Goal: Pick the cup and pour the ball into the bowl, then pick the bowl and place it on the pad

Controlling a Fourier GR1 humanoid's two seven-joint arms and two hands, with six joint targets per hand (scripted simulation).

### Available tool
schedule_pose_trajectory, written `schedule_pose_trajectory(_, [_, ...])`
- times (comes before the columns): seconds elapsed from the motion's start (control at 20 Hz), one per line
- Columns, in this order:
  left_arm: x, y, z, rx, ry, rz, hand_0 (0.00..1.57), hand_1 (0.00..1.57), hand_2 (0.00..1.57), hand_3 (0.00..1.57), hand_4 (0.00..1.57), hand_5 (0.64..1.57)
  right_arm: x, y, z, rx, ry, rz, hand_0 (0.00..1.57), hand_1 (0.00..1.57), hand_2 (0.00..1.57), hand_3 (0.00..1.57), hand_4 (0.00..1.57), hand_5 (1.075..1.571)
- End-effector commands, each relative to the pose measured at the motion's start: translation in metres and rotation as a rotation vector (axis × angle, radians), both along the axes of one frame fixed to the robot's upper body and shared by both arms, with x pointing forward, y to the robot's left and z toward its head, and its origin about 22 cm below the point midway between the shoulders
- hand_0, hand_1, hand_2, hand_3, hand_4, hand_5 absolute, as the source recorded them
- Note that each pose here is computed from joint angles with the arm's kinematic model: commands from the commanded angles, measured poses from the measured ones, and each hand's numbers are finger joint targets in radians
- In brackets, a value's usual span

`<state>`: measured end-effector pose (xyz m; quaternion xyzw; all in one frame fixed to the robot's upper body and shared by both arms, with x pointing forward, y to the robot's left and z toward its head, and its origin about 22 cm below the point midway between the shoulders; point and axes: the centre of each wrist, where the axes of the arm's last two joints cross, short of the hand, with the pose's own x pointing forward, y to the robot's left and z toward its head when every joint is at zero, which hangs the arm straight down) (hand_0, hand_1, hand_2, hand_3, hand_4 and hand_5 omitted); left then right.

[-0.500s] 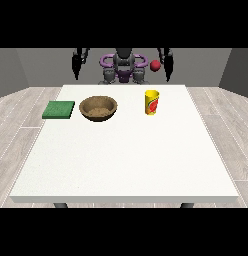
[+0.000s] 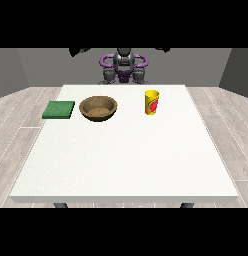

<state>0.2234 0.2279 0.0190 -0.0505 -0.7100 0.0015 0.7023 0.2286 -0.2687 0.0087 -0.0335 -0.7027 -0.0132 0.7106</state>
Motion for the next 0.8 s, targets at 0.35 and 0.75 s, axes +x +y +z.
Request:
schedule_pose_trajectory(0.35, [-0.013, -0.016, 0.03, 0.021, -0.227, -0.021, 0.0, 0.0, 0.0, 0.0, 0.0, 1.453, 0.004, 0.009, 0.005, 0.033, -0.144, 0.022, 0.0, 0.0, 0.0, 0.0, 0.0, 1.566])
schedule_pose_trajectory(0.75, [0.051, 0.016, 0.055, 0.11, -0.441, 0.033, 0.0, 0.0, 0.0, 0.0, 0.0, 1.296, 0.048, 0.002, 0.017, 0.032, -0.352, 0.065, 0.0, 0.0, 0.0, 0.0, 0.0, 1.563])
